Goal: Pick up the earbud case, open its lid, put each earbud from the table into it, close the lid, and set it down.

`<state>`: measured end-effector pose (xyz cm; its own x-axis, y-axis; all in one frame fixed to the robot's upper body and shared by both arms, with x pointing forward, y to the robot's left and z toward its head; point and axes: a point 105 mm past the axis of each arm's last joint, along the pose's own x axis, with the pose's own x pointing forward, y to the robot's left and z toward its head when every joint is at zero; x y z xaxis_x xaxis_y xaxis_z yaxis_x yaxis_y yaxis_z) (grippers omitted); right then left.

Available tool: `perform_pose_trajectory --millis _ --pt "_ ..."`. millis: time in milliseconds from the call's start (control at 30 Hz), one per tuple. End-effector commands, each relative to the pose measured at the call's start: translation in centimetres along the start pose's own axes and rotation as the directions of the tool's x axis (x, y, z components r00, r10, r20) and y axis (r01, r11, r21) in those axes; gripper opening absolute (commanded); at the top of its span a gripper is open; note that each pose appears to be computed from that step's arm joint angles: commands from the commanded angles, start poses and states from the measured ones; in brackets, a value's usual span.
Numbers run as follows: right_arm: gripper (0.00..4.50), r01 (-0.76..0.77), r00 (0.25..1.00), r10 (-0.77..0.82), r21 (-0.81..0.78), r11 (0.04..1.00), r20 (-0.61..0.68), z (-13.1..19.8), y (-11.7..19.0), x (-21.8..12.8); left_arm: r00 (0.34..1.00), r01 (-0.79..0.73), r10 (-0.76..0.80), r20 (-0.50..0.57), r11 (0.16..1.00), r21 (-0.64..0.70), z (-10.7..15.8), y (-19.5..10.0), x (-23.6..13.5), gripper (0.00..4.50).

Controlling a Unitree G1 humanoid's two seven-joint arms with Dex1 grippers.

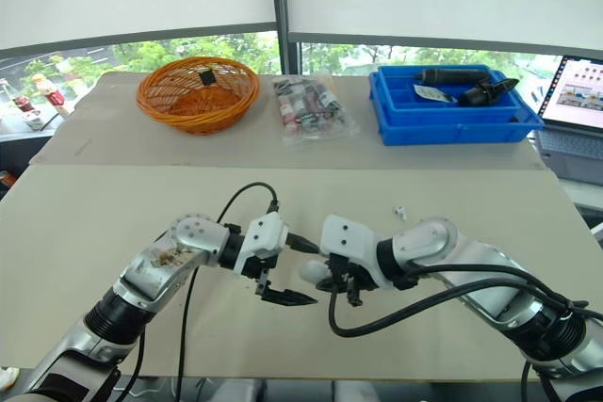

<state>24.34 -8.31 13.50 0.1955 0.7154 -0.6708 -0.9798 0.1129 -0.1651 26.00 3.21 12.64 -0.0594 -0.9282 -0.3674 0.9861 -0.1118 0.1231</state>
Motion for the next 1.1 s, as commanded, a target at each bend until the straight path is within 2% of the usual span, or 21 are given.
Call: perform_pose_trajectory --millis 33,67,133,667,1100 --pt "0.78 0.031 0.999 -0.029 -0.063 0.998 0.032 1.3 -0.3 -0.7 1.000 -0.017 0.016 0.019 0.999 0.030 0.8 0.3 -0.2 2.73" --pt "0.78 0.031 0.999 -0.029 -0.065 0.997 0.033 1.4 -0.3 -0.7 1.000 -0.016 0.016 0.019 0.999 0.029 0.8 0.3 -0.2 2.15" --pt "0.77 0.031 0.999 -0.029 -0.072 0.997 0.037 1.5 -0.2 -0.7 1.000 -0.013 0.012 0.018 1.000 0.028 0.7 0.2 -0.1 1.45" --pt "0.76 0.040 0.998 -0.036 -0.083 0.996 0.049 1.5 -0.3 -0.7 0.999 -0.001 -0.001 0.045 0.999 0.037 1.0 -0.5 0.0 1.46" --pt "0.76 0.042 0.998 -0.038 -0.083 0.996 0.053 1.4 -0.3 -0.5 0.999 0.019 -0.021 0.037 0.999 0.049 -0.3 -0.7 -0.1 1.46"
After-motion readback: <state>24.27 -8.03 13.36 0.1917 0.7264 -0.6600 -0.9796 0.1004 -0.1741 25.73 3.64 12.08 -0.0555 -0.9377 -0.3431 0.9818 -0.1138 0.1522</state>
